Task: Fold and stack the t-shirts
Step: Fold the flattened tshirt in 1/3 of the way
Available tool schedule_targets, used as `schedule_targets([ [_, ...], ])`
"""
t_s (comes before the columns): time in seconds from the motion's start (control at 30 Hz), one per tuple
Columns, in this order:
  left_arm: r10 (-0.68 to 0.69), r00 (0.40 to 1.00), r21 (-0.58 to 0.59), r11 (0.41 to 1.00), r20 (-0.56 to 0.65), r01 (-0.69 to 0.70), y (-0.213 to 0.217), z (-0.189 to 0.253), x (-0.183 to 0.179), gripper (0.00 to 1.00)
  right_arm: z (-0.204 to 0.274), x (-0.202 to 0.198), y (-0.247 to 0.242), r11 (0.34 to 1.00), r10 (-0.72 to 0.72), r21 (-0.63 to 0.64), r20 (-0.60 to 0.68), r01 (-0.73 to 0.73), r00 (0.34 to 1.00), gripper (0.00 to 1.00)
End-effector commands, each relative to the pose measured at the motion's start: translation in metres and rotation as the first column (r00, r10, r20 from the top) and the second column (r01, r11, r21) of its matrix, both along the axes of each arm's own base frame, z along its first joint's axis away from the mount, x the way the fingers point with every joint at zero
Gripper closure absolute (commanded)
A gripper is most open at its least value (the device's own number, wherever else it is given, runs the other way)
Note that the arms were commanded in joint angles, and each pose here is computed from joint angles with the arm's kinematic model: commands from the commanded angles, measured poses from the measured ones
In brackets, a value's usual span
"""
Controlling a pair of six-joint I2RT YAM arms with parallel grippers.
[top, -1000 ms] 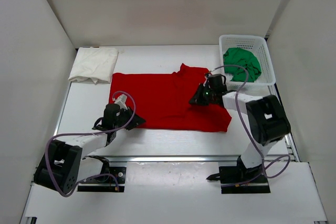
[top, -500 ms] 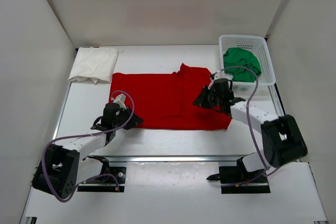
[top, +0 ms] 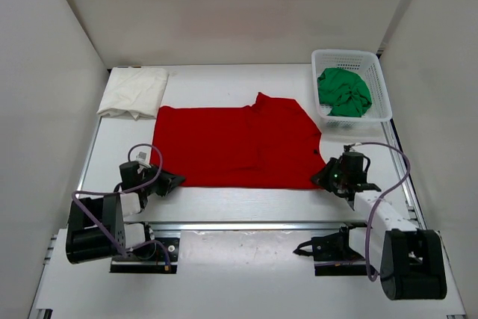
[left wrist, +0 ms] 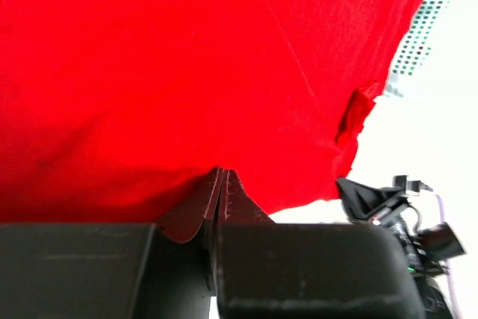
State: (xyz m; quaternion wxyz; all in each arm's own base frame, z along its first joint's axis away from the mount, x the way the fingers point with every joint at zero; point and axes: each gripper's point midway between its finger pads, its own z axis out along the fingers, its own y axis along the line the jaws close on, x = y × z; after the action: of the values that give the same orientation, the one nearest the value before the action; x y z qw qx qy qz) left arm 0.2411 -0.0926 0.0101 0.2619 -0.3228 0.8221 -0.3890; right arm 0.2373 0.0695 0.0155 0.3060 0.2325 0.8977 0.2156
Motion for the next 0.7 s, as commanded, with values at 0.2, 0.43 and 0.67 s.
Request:
schedule_targets([
  [0.2, -0.051, 0.992, -0.013, 0.999, -0.114, 0.05, -0.004, -0.011, -0.053, 0.87, 0.014, -0.032, 0.013, 0.996, -0.008, 0.091, -0.027, 0.01, 1.0, 0.92],
  [0.43, -0.174, 0.976, 0.253, 0.958, 0.131, 0.137, -0.025, 0.083, 0.05, 0.84, 0.108, 0.075, 0.042, 0.982, 0.187, -0.029, 0.201, -0.185, 0.962, 0.86],
  [0.67, -0.306, 0.936, 0.226, 0.937, 0.174, 0.265, -0.061, 0.104, 0.095, 0.84, 0.107, 0.227, 0.076, 0.936, 0.314, -0.22, 0.159, -0.276, 0.936, 1.0],
])
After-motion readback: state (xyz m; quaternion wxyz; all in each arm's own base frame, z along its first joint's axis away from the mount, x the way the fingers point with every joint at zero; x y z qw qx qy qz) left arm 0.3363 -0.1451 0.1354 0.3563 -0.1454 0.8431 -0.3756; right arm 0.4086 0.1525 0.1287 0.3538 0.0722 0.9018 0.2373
